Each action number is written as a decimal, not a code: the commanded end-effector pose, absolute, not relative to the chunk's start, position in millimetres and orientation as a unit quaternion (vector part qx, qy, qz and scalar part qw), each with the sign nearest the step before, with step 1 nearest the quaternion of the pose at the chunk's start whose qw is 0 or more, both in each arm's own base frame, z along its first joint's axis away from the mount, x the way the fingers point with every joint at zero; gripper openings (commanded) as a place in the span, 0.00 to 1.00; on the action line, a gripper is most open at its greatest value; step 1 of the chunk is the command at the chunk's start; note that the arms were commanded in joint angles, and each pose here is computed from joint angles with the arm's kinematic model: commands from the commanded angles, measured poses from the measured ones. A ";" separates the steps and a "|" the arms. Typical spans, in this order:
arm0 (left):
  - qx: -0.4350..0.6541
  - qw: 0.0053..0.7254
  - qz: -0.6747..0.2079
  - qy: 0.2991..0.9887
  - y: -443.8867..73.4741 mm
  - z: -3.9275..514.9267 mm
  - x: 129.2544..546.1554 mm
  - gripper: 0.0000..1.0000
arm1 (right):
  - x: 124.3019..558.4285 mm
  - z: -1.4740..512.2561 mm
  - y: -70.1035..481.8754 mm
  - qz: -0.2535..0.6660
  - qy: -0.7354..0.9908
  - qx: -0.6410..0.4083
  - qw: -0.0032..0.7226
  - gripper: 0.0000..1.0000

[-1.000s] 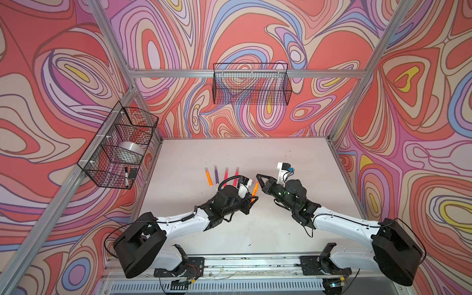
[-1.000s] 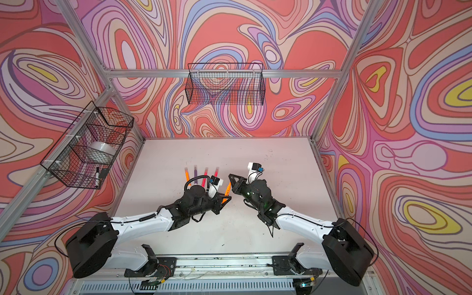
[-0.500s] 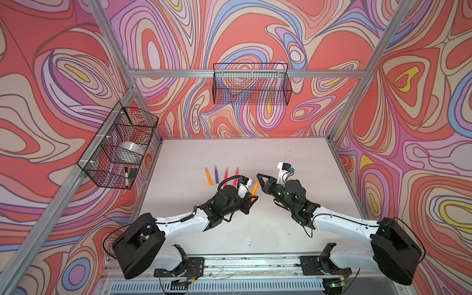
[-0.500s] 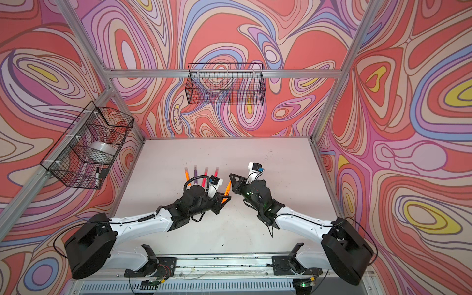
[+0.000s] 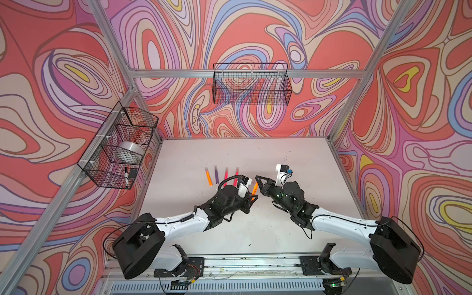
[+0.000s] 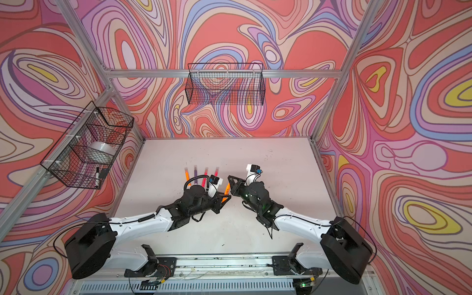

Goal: Insert the pens into the pen caps
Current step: 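Bring the cap over the orange marker tip with the right gripper, then lower the cap onto the marker tip and release it with the right gripper, then press the cap down onto the marker with the right gripper, then lower the capped orange marker to the table with the left gripper while the right withdraws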

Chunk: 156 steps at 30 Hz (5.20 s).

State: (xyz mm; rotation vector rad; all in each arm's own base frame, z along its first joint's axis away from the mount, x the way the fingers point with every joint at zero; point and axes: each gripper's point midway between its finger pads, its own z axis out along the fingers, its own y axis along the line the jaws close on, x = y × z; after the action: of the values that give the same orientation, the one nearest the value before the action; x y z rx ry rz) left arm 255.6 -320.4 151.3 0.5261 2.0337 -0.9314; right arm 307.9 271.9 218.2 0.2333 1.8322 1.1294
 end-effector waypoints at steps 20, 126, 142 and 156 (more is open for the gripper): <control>0.173 0.450 -0.443 0.756 -308.5 231.8 266.5 0.00 | 276.4 213.4 297.2 0.492 0.727 0.038 0.477 0.14; 0.214 0.631 -0.224 0.712 -241.5 300.2 318.2 0.00 | 215.3 157.0 369.5 0.387 0.843 -0.012 0.374 0.00; 0.190 0.488 -0.178 0.833 -224.9 173.4 314.0 0.00 | 259.0 213.6 248.8 0.265 0.823 0.102 0.492 0.38; 0.143 0.313 -0.116 0.932 -271.9 81.4 383.6 0.00 | 263.5 191.5 191.4 0.199 0.830 0.153 0.498 0.50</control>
State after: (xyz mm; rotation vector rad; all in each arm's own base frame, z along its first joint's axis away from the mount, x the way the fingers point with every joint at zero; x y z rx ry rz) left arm 385.0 -283.4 107.7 0.4367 2.3300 -0.3852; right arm 262.8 202.7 199.7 0.3547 1.9966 0.5418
